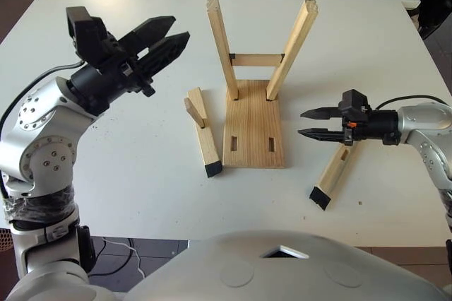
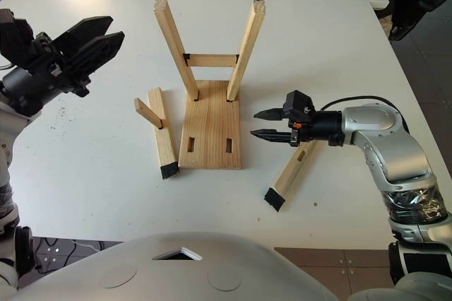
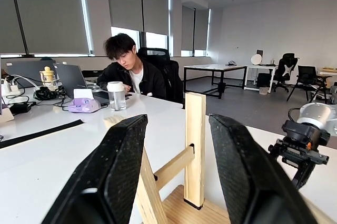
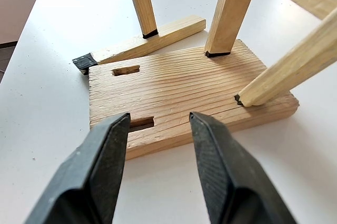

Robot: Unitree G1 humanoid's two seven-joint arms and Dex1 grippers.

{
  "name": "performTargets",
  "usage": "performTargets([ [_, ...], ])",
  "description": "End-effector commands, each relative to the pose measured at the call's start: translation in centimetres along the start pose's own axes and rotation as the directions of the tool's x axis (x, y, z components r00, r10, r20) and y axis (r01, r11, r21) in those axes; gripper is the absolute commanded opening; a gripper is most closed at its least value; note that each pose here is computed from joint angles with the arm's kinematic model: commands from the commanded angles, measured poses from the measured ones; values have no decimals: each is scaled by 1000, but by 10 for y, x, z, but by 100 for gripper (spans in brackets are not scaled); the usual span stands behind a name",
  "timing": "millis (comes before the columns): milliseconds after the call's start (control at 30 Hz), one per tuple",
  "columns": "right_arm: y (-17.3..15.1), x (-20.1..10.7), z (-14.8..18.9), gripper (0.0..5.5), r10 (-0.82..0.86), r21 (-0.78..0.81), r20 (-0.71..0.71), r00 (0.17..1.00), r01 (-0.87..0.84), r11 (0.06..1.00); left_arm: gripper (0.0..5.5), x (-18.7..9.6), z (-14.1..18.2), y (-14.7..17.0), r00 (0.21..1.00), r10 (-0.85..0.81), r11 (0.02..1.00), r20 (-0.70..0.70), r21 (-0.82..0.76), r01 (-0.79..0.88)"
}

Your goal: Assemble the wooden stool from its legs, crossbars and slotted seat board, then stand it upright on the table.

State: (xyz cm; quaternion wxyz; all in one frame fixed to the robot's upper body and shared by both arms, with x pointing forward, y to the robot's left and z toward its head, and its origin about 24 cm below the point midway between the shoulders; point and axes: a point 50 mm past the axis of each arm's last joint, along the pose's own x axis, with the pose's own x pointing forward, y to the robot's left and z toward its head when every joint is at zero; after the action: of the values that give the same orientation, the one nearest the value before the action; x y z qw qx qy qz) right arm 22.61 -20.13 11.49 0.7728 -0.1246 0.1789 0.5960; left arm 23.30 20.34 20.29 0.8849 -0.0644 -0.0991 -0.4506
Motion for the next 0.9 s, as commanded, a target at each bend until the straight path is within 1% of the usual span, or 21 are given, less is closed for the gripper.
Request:
performTargets([
  [33,0,1,2,207,-2,-24,-7,1000,1,1000,218,-1,-51,-3,986,6,992,-165,-126,-27],
  [100,2,3,-1,207,1,-19,-15,1000,-1,1000,218,-11,-100,-7,945,17,981,-327,-175,-78],
  [133,2,3,-2,207,3,-20,-20,1000,-3,1000,218,-16,-120,-11,923,17,977,-384,-189,-97],
  [167,2,4,-3,207,4,-20,-23,1000,-4,1000,218,-19,-132,-13,912,20,973,-410,-200,-111],
  [200,1,4,-3,207,5,-22,-25,1000,-6,1000,218,-19,-137,-15,911,23,972,-411,-205,-117],
  [233,1,4,-2,207,6,-23,-27,1000,-6,1000,218,-17,-134,-14,921,32,972,-387,-203,-120],
  [267,1,4,-2,207,6,-25,-27,1000,-7,1000,218,-12,-124,-11,940,44,973,-337,-199,-117],
  [367,1,2,-2,207,4,-24,-28,1000,-5,1000,218,2,-73,-1,987,70,983,-145,-157,-92],
  [433,3,2,-3,207,1,-20,-27,1000,-1,1000,218,5,-47,1,995,63,991,-81,-109,-72],
  [467,3,2,-3,207,0,-18,-25,1000,-1,1000,218,5,-39,1,996,53,994,-68,-92,-59],
  [533,4,3,-3,207,0,-17,-22,1000,0,1000,218,5,-29,-3,998,28,996,-55,-84,-33],
  [600,4,3,-3,207,-3,-16,-20,1000,2,1000,218,6,-27,-3,998,27,996,-55,-89,-32],
  [800,3,5,-2,207,-1,-23,-14,1000,1,1000,218,20,-10,12,986,159,982,47,-109,-154],
  [900,4,6,-1,207,0,-25,-11,1000,-1,1000,218,29,3,17,975,194,976,107,-121,-181],
])
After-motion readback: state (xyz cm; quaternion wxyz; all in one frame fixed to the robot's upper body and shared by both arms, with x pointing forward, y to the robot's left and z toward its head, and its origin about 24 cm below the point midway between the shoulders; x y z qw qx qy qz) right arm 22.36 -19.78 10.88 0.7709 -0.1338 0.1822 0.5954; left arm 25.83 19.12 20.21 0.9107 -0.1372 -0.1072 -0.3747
